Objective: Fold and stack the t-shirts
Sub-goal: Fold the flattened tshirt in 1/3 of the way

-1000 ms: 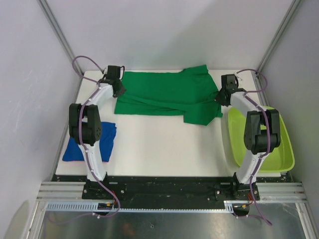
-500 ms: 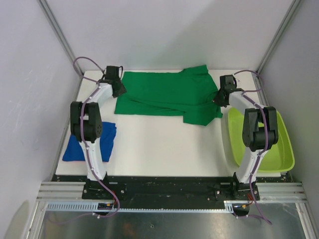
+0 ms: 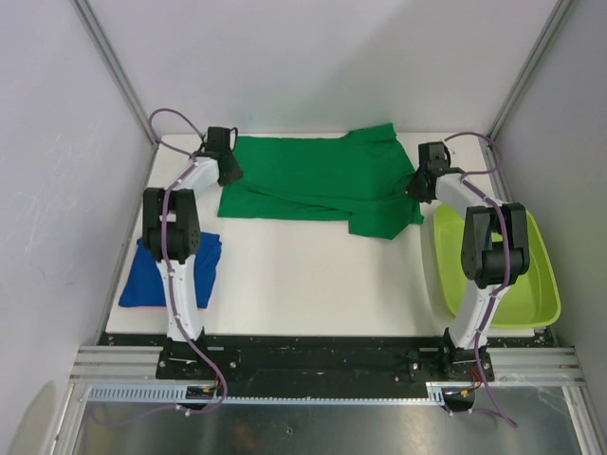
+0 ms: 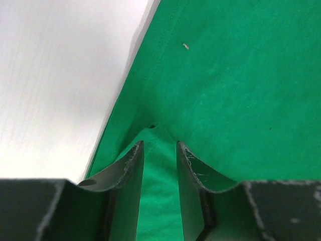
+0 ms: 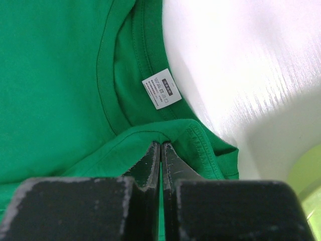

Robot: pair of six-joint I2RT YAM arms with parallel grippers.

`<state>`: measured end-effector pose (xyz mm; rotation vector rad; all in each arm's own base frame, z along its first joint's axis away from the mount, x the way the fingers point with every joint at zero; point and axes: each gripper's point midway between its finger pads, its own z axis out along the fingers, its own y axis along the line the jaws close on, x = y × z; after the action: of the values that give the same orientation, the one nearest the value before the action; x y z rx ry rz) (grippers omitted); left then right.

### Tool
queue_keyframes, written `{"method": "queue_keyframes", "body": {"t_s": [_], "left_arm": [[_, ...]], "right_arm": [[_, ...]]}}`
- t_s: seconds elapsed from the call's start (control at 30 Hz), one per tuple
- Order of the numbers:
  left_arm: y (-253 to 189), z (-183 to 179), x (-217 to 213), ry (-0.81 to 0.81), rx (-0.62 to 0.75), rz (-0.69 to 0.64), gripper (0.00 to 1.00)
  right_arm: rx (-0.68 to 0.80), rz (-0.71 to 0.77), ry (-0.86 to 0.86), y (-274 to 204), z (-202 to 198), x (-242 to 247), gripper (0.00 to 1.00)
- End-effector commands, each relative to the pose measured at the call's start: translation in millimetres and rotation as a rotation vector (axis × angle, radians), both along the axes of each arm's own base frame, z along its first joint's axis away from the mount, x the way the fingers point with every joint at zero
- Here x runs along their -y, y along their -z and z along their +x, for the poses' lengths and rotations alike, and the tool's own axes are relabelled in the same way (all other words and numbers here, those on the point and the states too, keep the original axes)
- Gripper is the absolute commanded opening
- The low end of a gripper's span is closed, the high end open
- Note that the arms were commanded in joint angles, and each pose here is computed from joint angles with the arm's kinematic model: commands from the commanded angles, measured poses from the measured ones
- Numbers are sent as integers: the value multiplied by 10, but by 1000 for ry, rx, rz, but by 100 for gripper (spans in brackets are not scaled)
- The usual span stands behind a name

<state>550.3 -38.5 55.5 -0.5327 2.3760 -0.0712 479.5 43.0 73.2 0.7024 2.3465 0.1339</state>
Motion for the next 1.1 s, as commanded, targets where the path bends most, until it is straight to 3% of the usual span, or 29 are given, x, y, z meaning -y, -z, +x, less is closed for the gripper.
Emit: {"method": "queue_keyframes", "body": {"t_s": [0.0,0.3,0.87,1.07], "left_arm": [[-171,213,10,9,65,-15,37],[-56,182,48,-32,42,-62,34],[82,127,57,-70,13,-88,20],[83,112,75,-75,10,-97,5]], "right_arm": [[60,-9,-1,-207,147,37,0],[59,-8,1,-206,148,56,0],[61,6,3,-226,150,58,0],[66,6,6,-251,149,72,0]]}}
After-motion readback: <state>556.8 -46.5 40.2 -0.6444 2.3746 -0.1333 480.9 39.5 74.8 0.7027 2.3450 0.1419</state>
